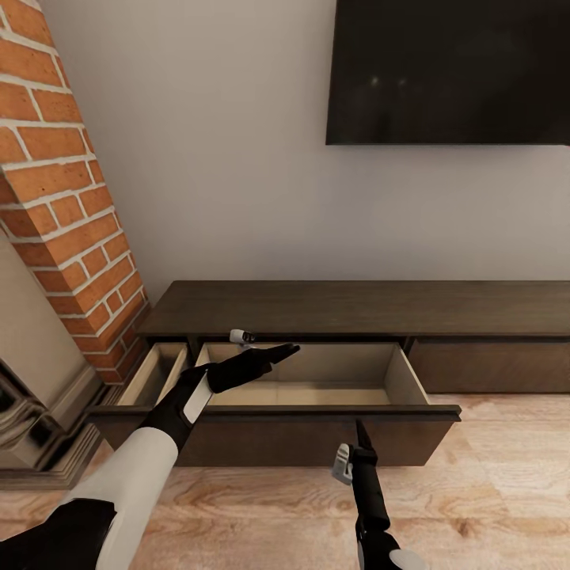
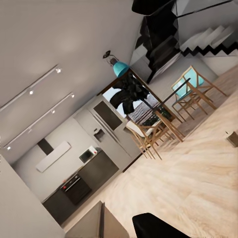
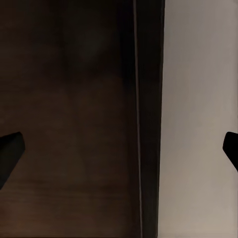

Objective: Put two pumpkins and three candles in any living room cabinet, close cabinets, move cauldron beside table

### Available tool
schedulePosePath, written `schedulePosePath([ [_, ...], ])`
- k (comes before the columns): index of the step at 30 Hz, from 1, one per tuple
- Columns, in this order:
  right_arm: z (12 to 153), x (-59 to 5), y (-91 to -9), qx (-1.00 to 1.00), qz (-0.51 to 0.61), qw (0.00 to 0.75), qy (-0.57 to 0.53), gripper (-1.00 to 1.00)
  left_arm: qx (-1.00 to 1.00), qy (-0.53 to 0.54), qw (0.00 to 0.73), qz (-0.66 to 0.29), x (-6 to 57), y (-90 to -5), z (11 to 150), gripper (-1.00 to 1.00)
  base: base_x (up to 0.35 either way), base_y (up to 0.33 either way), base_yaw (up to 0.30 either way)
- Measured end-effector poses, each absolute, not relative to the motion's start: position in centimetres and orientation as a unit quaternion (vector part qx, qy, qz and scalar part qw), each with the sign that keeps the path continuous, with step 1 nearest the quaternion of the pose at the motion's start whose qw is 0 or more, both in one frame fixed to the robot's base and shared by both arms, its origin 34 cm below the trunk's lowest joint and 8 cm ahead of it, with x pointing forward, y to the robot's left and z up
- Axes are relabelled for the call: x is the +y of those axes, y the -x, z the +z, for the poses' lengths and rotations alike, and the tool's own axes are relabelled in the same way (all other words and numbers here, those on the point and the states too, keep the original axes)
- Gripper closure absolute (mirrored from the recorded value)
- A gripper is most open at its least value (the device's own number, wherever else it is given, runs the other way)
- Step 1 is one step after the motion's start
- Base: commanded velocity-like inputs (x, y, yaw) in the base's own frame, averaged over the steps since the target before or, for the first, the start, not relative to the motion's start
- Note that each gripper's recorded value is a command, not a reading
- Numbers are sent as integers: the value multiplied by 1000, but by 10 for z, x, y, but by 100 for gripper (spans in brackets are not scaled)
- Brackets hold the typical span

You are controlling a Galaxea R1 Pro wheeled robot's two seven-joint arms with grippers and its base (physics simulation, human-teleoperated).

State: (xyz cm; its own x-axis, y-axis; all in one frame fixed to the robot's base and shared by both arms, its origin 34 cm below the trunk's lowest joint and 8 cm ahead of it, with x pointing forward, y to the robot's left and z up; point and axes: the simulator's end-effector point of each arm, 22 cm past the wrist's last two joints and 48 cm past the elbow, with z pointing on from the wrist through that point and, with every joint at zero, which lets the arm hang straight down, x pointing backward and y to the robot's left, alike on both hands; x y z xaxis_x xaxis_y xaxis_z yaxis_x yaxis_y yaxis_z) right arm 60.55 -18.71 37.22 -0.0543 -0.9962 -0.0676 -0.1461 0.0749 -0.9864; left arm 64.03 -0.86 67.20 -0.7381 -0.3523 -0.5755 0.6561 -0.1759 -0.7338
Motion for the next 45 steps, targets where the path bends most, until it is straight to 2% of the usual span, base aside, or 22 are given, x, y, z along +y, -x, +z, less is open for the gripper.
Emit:
schedulePosePath([
  [29, 391, -187, -609, 563, -456, 467, 508, -100, 546, -147, 341, -751, -9, -645, 699, -100, 0, 0, 0],
  [38, 411, -177, -614, 563, -429, 490, 508, -100, 551, -149, 334, -750, -9, -650, 718, -100, -2, 0, 0],
  [45, 427, -173, -618, 562, -427, 493, 508, -100, 551, -151, 336, -749, -8, -655, 736, -100, -246, 0, 0],
])
